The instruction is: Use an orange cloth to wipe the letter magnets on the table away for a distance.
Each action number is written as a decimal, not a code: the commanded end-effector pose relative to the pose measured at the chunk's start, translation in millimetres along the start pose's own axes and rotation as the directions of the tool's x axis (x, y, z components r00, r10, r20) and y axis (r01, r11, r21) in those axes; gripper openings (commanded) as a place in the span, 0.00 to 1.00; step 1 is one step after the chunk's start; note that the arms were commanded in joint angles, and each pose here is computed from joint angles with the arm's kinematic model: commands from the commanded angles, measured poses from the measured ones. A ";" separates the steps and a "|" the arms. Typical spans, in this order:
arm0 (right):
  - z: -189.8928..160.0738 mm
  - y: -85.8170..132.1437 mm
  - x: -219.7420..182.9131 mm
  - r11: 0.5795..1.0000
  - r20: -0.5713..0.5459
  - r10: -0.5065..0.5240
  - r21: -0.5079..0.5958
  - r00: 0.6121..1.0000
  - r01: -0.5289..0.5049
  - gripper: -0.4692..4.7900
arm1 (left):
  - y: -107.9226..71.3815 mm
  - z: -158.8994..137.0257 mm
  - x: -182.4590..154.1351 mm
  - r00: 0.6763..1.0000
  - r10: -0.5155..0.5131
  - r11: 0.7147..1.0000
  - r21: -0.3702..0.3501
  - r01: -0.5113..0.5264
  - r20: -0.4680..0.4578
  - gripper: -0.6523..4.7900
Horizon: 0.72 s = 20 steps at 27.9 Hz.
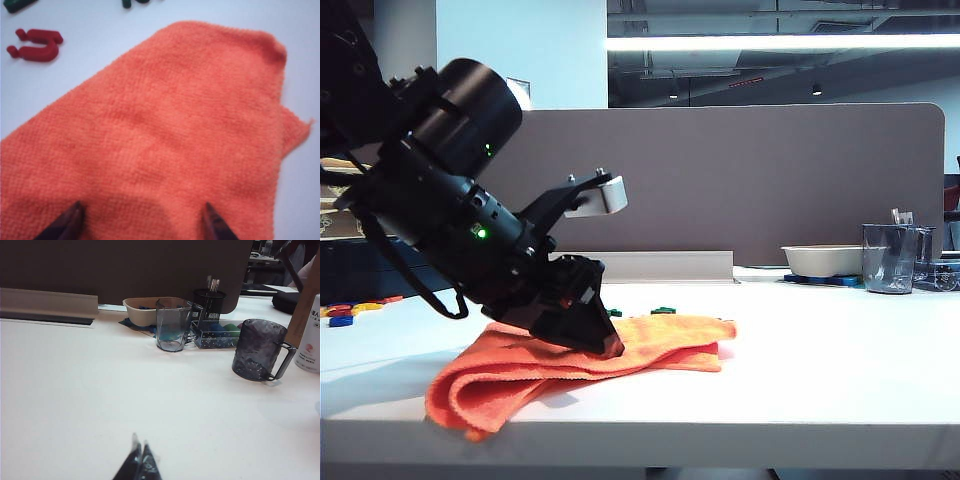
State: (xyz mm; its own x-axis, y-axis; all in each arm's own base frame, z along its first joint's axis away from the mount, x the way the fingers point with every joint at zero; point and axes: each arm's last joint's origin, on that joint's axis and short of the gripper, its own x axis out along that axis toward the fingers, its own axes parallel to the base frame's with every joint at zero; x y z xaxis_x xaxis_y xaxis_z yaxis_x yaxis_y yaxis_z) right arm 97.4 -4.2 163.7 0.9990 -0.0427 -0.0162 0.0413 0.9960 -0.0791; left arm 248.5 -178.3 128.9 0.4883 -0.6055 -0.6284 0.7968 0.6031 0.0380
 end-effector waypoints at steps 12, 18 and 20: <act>-1.0 0.1 0.3 1.000 0.009 -0.001 0.001 1.000 0.001 0.08 | -1.2 15.6 7.2 0.996 -0.022 0.999 -0.038 0.025 0.084 0.12; -1.0 0.1 0.3 1.000 0.009 -0.001 0.001 1.000 0.001 0.08 | -10.6 44.6 9.4 0.986 -0.047 0.999 0.008 0.047 0.163 0.11; -1.0 0.1 0.3 1.000 0.009 -0.001 0.001 1.000 0.001 0.08 | -14.8 60.3 9.4 0.978 -0.059 0.998 0.029 0.054 0.202 0.11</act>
State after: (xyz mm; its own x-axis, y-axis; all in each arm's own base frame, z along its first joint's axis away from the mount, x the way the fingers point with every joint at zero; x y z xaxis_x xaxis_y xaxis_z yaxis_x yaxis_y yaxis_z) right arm 97.4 -4.2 163.7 0.9990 -0.0427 -0.0162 0.0413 0.9960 -0.0791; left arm 260.0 -215.7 157.3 0.4971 -0.7036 -0.5078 0.8216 0.5698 0.0148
